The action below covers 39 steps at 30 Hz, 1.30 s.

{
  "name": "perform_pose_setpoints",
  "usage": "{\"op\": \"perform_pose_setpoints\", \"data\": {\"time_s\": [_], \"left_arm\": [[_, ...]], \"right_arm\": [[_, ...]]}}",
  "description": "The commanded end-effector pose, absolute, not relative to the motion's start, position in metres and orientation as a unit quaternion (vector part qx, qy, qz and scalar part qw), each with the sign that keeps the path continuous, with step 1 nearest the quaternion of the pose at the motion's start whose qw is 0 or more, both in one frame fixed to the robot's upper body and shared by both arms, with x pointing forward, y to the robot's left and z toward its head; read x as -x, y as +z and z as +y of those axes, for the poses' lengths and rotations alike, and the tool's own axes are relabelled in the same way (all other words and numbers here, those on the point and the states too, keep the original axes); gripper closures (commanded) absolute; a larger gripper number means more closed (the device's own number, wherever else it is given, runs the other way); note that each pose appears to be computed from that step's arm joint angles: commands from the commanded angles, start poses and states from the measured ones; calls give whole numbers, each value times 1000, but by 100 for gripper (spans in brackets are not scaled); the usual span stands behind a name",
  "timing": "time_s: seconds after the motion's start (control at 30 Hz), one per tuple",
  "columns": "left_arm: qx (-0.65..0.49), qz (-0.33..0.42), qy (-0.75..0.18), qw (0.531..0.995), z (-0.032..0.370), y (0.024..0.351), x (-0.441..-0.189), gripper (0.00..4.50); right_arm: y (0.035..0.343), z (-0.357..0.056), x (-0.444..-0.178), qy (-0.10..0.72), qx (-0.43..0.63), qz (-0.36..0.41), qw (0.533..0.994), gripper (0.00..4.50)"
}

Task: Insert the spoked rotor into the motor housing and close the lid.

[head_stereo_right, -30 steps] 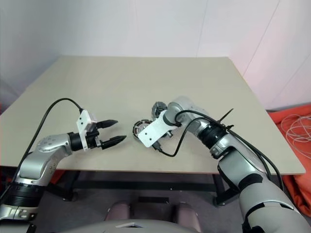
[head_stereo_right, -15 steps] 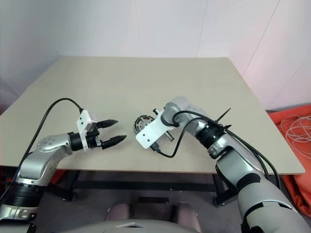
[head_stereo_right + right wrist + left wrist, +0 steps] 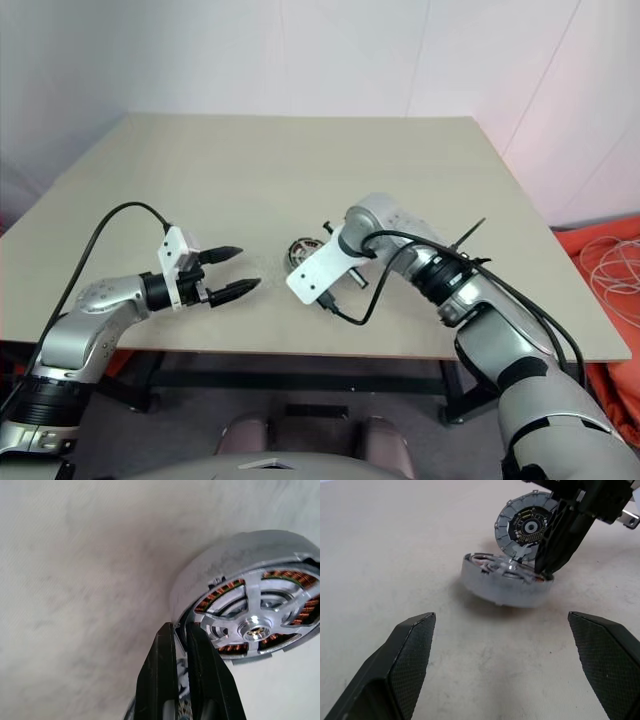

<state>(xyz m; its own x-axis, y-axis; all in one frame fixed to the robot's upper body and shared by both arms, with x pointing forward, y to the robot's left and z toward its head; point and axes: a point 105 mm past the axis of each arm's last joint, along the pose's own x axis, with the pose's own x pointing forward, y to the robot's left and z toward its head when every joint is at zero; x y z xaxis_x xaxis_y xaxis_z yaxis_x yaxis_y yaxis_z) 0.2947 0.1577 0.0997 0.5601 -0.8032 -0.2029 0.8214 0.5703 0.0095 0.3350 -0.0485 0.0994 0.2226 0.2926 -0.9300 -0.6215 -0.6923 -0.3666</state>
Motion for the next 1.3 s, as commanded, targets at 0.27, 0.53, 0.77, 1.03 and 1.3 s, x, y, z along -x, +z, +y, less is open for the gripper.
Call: {"op": "perform_pose_setpoints", "data": {"time_s": [0.27, 0.53, 0.77, 1.03, 1.3], "left_arm": [[-63, 63, -469, 879, 152, 112, -299, 0], [-63, 62, -469, 879, 152, 112, -300, 0], [-62, 63, -467, 880, 153, 112, -299, 0], [-61, 61, -469, 879, 151, 112, -300, 0], [-61, 59, -471, 878, 149, 113, -302, 0]], "right_arm": [[120, -42, -320, 615, 677, 113, 388, 449], [114, -33, -331, 596, 653, 150, 442, 449], [119, -26, -329, 600, 641, 147, 456, 213], [157, 4, -301, 656, 553, 104, 503, 5], [227, 14, -328, 628, 464, 37, 623, 5]]}}
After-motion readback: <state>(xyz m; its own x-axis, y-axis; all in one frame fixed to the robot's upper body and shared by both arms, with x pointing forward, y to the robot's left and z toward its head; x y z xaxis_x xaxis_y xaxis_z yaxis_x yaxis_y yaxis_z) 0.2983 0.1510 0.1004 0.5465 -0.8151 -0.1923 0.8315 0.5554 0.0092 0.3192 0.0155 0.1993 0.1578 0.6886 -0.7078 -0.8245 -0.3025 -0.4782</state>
